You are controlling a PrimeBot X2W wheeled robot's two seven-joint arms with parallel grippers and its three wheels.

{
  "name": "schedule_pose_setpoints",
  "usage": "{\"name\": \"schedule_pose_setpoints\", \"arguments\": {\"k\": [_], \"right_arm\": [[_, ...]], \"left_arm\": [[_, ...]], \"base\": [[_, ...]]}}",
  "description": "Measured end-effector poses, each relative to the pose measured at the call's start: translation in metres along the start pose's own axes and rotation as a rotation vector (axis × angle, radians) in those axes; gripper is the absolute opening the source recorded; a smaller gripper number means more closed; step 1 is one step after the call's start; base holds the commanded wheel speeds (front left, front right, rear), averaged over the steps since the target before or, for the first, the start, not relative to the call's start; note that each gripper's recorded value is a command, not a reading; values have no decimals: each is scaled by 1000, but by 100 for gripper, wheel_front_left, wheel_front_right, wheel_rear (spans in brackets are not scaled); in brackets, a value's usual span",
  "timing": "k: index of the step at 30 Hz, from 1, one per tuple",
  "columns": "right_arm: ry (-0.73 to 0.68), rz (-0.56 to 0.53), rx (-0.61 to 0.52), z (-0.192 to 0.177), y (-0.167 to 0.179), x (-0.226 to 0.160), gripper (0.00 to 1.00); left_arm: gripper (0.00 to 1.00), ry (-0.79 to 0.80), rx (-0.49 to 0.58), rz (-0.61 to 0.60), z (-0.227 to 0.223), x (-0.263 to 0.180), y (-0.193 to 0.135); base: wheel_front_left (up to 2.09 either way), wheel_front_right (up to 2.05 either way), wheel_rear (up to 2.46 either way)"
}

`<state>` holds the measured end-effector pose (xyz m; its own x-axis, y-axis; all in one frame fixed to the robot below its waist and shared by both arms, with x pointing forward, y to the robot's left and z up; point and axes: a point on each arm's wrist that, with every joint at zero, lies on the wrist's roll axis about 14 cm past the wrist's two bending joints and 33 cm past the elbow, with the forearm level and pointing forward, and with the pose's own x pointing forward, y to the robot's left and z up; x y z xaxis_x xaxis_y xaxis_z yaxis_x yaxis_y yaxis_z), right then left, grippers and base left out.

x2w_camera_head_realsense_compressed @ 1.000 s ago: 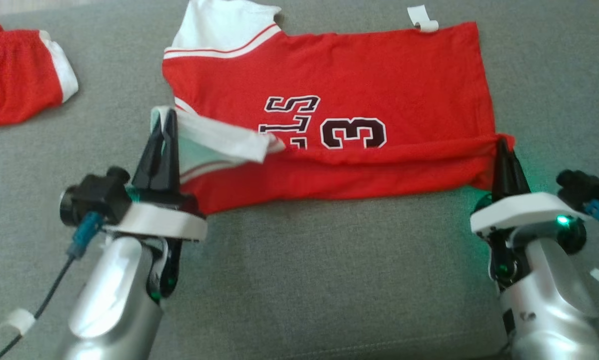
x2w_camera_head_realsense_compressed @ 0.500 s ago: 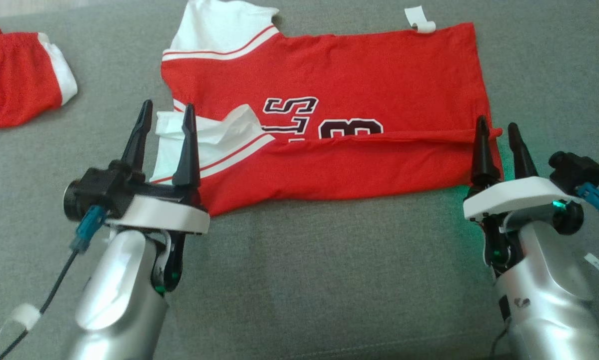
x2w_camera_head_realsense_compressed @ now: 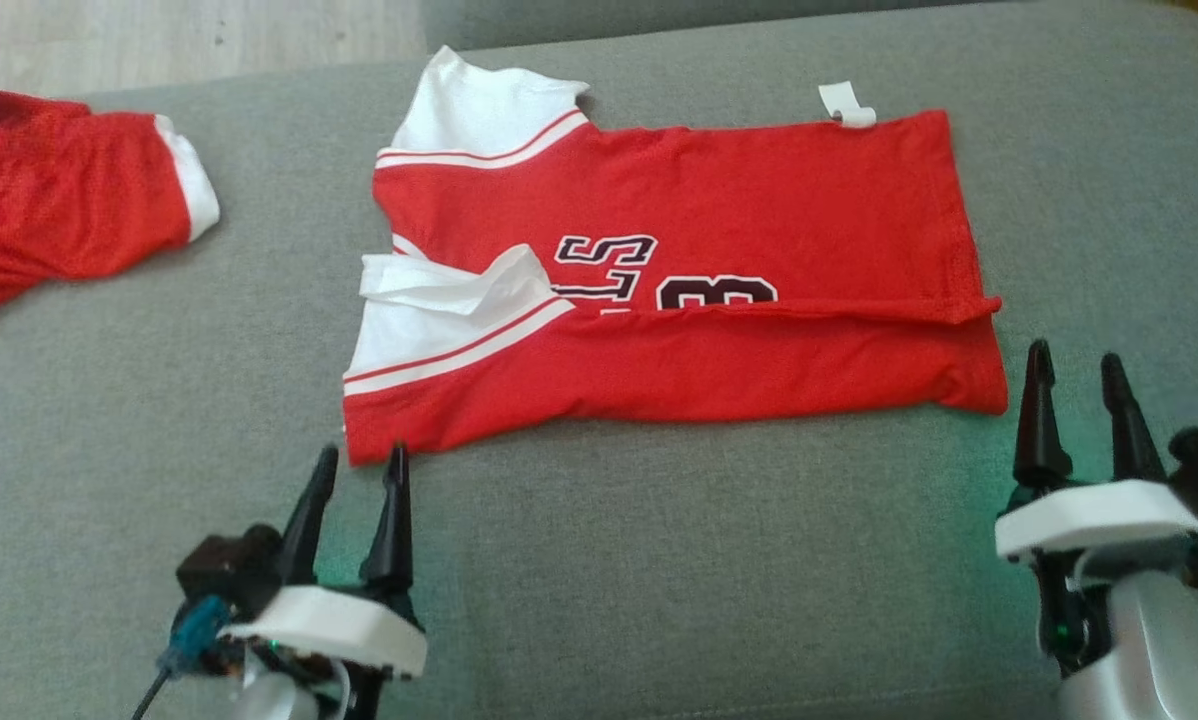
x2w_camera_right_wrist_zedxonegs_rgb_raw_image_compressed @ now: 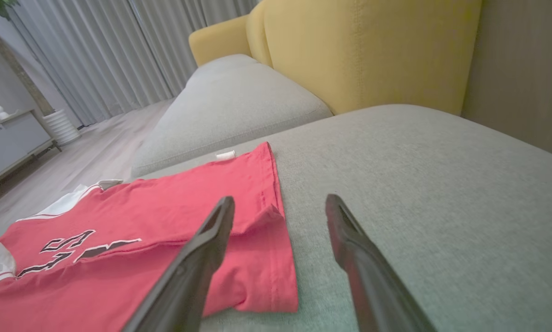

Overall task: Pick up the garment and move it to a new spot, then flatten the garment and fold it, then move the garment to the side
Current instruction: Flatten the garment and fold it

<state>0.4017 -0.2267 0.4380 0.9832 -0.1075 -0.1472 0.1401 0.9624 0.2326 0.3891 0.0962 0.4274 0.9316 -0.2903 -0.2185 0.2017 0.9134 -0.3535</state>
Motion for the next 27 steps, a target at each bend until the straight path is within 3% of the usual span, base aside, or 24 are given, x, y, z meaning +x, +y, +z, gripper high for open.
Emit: {"name": "schedule_pose_setpoints", "arguments": {"k": [8, 20, 21, 23, 24, 26, 27], "right_arm": [[32, 6, -7, -1, 0, -8, 100], [97, -24, -22, -14, -11, -9, 100], [103, -27, -23, -15, -12, -10, 100], [116, -34, -23, -18, -15, -10, 100], [126, -36, -23, -20, -15, -10, 100], [154, -35, -22, -26, -15, -8, 100], [167, -30, -21, -29, -13, -7, 100]], "left_arm": [[100, 118, -116, 76, -24, -8, 14], [100, 210, -184, 118, -42, 27, 28], [93, 219, -185, 117, -45, 28, 27], [47, 243, -191, 106, -49, 29, 25], [39, 253, -192, 103, -51, 30, 24], [6, 273, -191, 94, -54, 32, 22], [0, 278, -190, 88, -54, 33, 20]], "base": [[0, 0, 0], [0, 0, 0], [0, 0, 0], [0, 0, 0], [0, 0, 0], [0, 0, 0], [0, 0, 0]]}}
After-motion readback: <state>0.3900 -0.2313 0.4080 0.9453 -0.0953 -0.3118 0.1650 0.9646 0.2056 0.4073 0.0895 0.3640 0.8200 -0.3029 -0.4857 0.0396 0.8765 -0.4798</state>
